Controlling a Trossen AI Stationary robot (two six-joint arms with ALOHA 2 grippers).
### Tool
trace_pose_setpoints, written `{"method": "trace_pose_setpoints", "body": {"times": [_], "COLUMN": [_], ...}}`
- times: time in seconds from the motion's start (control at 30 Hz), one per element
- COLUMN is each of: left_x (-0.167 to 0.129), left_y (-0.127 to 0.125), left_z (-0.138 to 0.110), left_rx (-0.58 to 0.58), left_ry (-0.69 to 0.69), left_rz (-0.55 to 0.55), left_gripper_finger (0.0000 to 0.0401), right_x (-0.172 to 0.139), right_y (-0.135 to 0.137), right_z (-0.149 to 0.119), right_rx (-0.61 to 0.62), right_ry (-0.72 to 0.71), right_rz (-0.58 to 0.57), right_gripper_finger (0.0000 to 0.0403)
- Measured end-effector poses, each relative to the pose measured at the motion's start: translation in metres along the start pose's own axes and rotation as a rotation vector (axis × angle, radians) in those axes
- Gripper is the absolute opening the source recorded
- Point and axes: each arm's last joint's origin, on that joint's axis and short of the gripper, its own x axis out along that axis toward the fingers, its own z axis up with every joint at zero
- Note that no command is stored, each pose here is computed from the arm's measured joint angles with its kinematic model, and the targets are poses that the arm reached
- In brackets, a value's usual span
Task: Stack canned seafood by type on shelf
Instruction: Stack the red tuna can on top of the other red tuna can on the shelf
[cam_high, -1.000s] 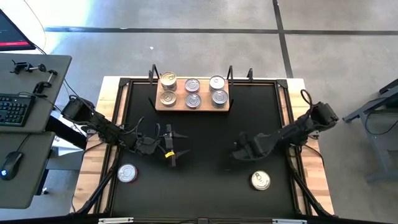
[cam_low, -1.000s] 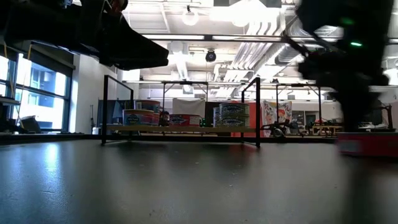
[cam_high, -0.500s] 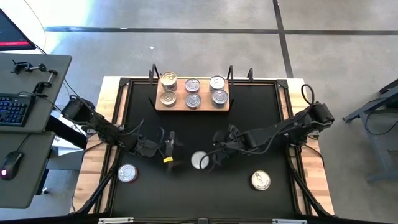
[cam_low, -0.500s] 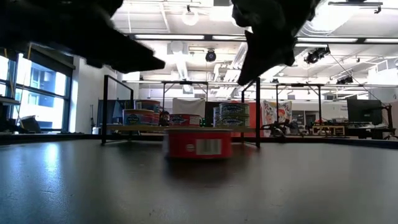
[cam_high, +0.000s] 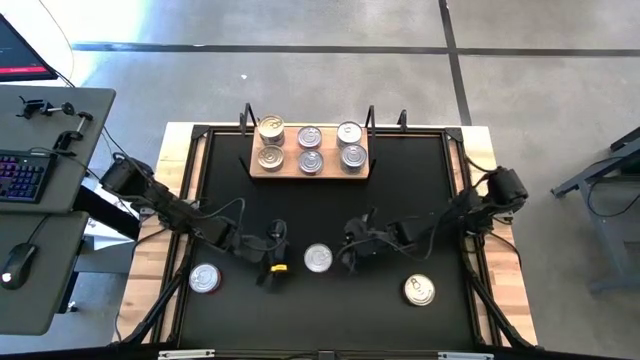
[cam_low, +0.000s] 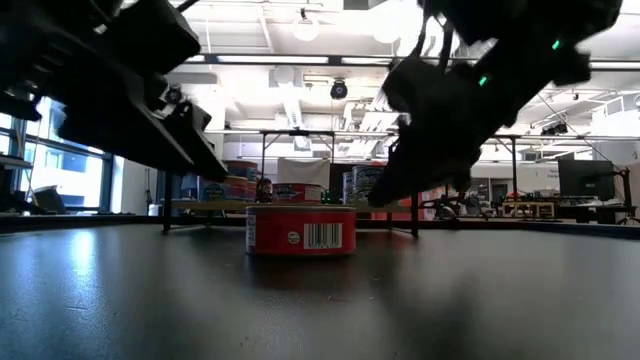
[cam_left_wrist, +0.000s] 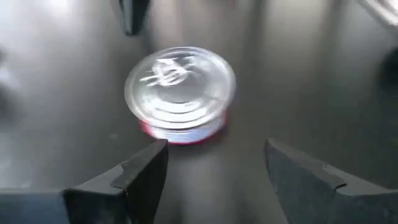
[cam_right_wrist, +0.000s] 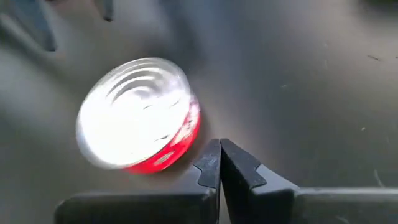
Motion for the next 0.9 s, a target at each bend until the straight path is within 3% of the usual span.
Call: {"method": "trace_pose_setpoints", "body": {"times": [0.3, 0.5, 0.73, 0.8, 0.9], "left_x": [0.029, 0.039, 0.027, 0.018, 0.005], "left_y": [0.011, 0.025, 0.05, 0.05, 0.04], "left_z": [-0.008, -0.009, 0.004, 0.011, 0.021], "left_rx": [0.023, 0.005, 0.011, 0.044, 0.116], "left_ry": [-0.057, -0.098, -0.13, -0.142, -0.17], "left_rz": [0.095, 0.203, 0.466, 0.464, 0.287], "left_gripper_finger": [0.0239, 0.0239, 0.0239, 0.0239, 0.0239], "right_x": [0.035, 0.034, 0.028, 0.026, 0.022], "right_y": [-0.009, 0.001, 0.018, 0.023, 0.029], "right_z": [0.005, 0.009, -0.004, -0.009, -0.014], "right_rx": [0.001, -0.023, -0.025, -0.016, -0.002], "right_ry": [0.011, 0.036, 0.1, 0.087, 0.035], "right_rz": [-0.066, 0.004, 0.098, 0.086, 0.036], "right_gripper_finger": [0.0, 0.0, 0.0, 0.0, 0.0]}}
